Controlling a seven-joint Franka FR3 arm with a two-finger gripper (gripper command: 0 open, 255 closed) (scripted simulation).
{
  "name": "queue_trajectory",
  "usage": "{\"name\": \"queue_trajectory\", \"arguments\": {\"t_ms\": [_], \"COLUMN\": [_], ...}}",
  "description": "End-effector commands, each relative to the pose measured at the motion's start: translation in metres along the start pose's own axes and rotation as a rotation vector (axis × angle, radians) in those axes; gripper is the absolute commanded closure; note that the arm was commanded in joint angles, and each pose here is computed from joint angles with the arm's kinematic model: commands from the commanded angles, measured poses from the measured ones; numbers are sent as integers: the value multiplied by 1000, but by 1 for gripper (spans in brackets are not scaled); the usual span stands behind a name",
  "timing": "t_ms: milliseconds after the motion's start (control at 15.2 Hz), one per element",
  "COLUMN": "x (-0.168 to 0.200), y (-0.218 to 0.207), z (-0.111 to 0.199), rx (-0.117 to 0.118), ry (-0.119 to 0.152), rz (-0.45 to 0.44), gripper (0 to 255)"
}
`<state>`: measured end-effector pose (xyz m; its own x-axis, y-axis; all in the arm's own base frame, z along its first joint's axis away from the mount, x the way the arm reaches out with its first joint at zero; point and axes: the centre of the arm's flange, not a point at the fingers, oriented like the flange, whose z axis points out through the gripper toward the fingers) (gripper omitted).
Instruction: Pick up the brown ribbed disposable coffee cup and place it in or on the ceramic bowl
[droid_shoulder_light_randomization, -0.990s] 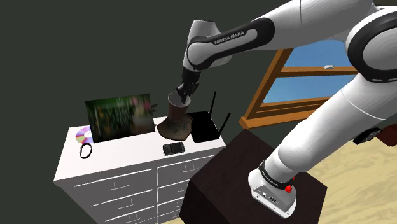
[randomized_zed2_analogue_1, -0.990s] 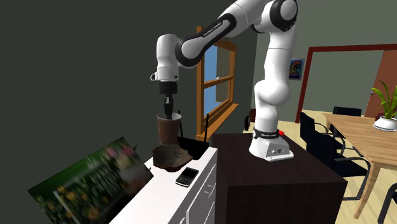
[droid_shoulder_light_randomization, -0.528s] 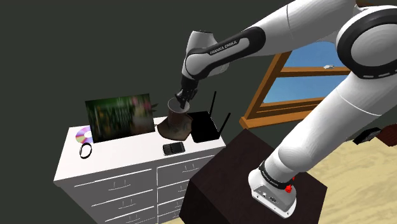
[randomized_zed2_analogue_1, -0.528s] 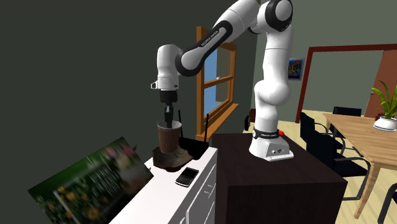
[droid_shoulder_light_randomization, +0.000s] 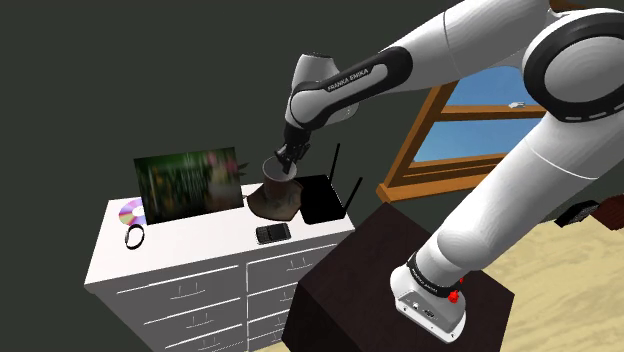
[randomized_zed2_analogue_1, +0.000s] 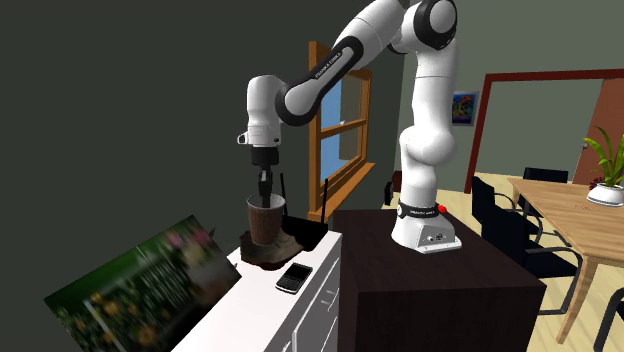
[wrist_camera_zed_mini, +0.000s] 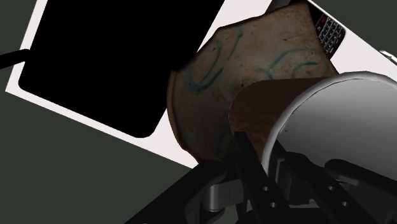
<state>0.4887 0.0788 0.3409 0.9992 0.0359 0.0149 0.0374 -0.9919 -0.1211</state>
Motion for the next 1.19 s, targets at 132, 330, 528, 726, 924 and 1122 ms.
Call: {"name": "queue_trajectory", "arguments": {"t_ms": [132,330,528,726,924,1122], "x": [0,0,0,0,0,0], "y": [0,0,0,0,0,0], "z": [0,0,-27,-50,-50,-50], "rx": [0,0,0,0,0,0], "ry": [0,0,0,0,0,0], "rz": [0,0,0,0,0,0], "gripper": [0,0,0,0,0,0]}}
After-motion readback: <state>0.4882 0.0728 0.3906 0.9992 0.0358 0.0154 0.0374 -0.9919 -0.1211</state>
